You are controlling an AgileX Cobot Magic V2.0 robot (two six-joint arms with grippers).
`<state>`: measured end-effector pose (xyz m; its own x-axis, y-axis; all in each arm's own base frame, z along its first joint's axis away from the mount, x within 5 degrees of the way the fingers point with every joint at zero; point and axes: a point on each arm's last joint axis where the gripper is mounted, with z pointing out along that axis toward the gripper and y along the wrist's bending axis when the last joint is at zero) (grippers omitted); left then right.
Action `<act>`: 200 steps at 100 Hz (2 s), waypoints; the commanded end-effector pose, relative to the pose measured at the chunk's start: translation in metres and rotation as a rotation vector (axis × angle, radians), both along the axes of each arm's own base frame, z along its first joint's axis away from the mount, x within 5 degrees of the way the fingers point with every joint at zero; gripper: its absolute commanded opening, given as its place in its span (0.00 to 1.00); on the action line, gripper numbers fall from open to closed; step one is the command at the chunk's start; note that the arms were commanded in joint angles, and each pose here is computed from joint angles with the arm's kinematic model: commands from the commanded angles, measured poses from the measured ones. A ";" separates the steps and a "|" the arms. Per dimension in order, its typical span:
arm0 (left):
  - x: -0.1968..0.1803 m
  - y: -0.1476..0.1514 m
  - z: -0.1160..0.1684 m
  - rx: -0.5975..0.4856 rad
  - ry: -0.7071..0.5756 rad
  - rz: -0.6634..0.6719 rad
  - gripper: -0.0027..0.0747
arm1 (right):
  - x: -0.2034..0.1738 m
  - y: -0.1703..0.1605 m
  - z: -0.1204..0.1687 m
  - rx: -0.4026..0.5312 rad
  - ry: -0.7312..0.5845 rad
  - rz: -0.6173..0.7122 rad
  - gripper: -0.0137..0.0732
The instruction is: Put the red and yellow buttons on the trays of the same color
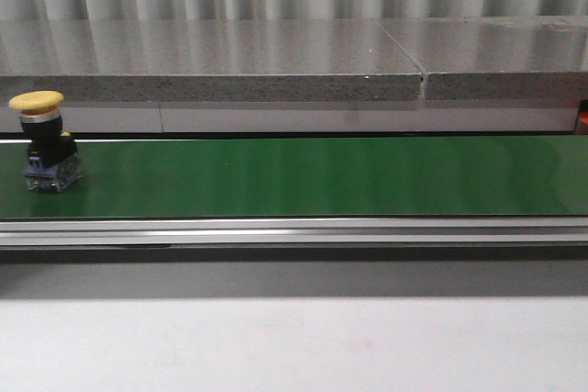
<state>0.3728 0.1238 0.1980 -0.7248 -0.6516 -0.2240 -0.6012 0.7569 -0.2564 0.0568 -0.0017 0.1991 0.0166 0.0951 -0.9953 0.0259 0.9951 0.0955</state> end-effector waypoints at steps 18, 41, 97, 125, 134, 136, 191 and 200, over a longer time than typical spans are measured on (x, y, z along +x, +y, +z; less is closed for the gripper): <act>-0.007 -0.004 0.057 0.055 -0.151 -0.022 0.23 | -0.003 0.001 0.015 -0.013 -0.113 0.004 0.08; -0.031 -0.023 0.094 0.106 -0.203 -0.141 0.23 | -0.003 0.001 0.015 -0.013 -0.113 0.004 0.08; -0.054 -0.068 0.109 0.105 -0.208 -0.281 0.23 | -0.003 0.001 0.015 -0.013 -0.113 0.004 0.08; -0.045 -0.067 0.084 0.064 -0.099 -0.301 0.24 | -0.003 0.001 0.015 -0.013 -0.113 0.004 0.08; -0.045 -0.067 0.085 0.066 -0.104 -0.304 0.31 | -0.003 0.001 0.015 -0.013 -0.113 0.004 0.08; -0.045 -0.067 0.085 0.067 -0.104 -0.308 0.34 | -0.003 0.001 0.015 -0.013 -0.113 0.004 0.08; -0.071 -0.113 0.150 0.204 -0.372 -0.526 0.73 | -0.003 0.001 0.015 -0.013 -0.113 0.004 0.08; -0.081 -0.125 0.165 0.230 -0.444 -0.565 0.67 | -0.003 0.001 0.015 -0.013 -0.113 0.004 0.08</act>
